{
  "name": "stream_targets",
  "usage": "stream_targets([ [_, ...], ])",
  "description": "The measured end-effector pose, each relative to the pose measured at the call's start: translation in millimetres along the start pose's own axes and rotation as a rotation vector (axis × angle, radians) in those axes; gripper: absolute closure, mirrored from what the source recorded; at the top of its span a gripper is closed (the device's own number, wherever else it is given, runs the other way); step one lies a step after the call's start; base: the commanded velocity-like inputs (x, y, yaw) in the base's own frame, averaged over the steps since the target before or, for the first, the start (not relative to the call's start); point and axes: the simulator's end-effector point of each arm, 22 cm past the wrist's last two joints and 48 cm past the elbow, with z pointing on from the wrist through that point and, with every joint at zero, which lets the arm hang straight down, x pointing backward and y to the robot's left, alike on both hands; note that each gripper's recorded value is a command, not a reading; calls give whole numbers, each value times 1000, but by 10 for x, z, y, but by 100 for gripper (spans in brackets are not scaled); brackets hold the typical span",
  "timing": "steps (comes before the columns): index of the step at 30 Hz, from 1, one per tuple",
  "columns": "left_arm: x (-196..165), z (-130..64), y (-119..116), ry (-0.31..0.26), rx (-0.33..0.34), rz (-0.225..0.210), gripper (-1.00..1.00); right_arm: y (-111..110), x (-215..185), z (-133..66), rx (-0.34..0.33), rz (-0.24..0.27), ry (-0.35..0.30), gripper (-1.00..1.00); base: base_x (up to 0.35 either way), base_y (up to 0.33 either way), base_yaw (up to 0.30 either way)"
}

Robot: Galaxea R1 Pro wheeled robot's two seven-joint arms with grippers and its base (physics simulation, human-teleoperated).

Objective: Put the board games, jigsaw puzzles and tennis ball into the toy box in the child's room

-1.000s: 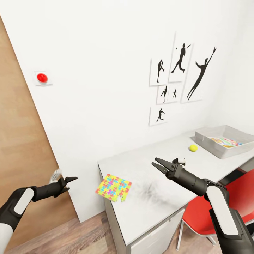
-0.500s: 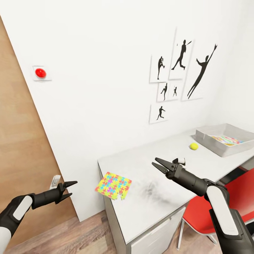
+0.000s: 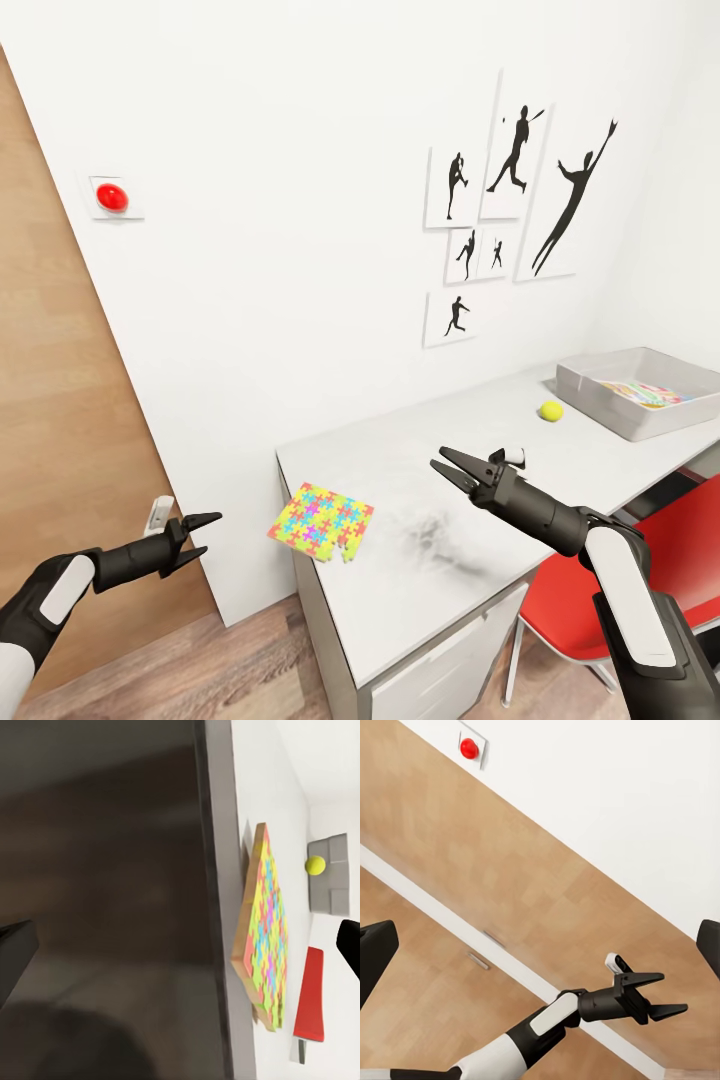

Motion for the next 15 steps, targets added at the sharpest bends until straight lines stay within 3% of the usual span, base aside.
stream_targets([
  [7,-7,2,-17,-1,2,5,-100,-1,1,0,1,0,0,-100,0,-12,0],
  [15,-7,4,-20,-1,3,5,-100,-5,0,1,2,-1,0,-100,0,-191,0],
])
